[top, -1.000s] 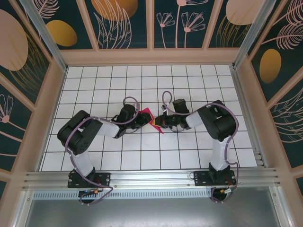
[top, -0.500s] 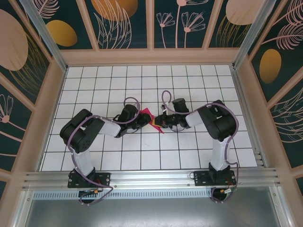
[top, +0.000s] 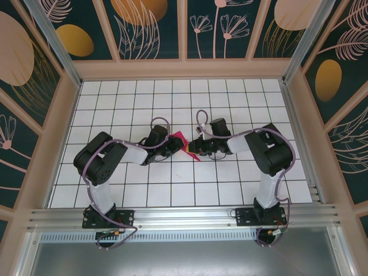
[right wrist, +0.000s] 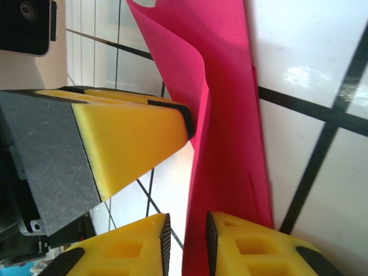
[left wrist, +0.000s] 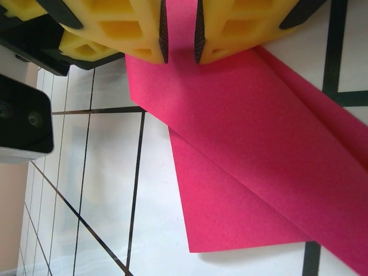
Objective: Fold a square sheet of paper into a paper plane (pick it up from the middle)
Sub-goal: Fold the wing for the fifth time at the center of the table.
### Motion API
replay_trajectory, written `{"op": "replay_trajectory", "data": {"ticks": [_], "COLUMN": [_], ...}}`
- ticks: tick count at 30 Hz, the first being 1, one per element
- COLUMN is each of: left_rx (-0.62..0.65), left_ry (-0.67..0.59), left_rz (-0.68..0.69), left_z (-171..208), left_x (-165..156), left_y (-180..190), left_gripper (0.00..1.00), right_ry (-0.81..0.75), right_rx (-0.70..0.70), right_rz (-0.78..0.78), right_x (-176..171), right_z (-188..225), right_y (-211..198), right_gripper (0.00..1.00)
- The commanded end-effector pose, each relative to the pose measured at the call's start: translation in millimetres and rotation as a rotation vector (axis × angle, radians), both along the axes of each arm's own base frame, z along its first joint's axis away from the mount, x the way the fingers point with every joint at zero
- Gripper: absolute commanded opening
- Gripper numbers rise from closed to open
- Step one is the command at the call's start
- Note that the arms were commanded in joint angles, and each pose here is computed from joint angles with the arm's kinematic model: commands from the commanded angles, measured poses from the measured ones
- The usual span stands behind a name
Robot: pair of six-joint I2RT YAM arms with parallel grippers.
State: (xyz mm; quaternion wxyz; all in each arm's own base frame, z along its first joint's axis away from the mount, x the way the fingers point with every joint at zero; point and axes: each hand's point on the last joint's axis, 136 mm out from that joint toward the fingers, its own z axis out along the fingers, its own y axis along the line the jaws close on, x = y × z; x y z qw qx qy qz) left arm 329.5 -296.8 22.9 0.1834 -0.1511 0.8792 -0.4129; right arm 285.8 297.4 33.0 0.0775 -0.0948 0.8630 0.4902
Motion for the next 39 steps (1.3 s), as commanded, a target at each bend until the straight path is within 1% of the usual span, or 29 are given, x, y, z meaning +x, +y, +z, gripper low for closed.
{"op": "replay_trajectory", "data": {"ticks": [1,9,13,16,20,25,28,30,35,39], "left_rx": [0.086,0.105,0.110,0.111,0.124,0.121,0.110,0.089,0.013,-0.040], "left_ry": [0.074,0.100,0.106,0.105,0.105,0.095,0.067,0.027,-0.100,-0.134], "left_rz": [0.038,0.038,0.039,0.032,0.030,0.021,0.011,-0.008,-0.064,-0.095], "left_z": [-30,-36,-38,-36,-35,-30,-18,-3,40,47], "left_x": [-3,-4,-4,-4,-2,1,5,9,12,3], "left_y": [11,12,13,11,11,8,5,0,-11,-13], "left_gripper": [0.23,0.22,0.22,0.22,0.22,0.22,0.23,0.25,0.36,0.38], "right_ry": [-0.064,-0.158,-0.174,-0.162,-0.164,-0.163,-0.147,-0.132,-0.085,-0.029], "right_rx": [-0.061,-0.149,-0.182,-0.208,-0.225,-0.237,-0.222,-0.200,-0.076,0.033], "right_rz": [0.009,0.053,0.070,0.068,0.058,0.051,0.046,0.042,0.030,0.015], "right_x": [1,-4,-10,-12,-12,-11,-12,-12,-13,-11], "right_z": [3,3,-1,-10,-17,-21,-21,-20,-5,11], "right_y": [-9,-15,-13,-15,-19,-21,-22,-22,-17,-11], "right_gripper": [0.27,0.28,0.28,0.24,0.21,0.10,0.04,0.00,0.00,0.00]}}
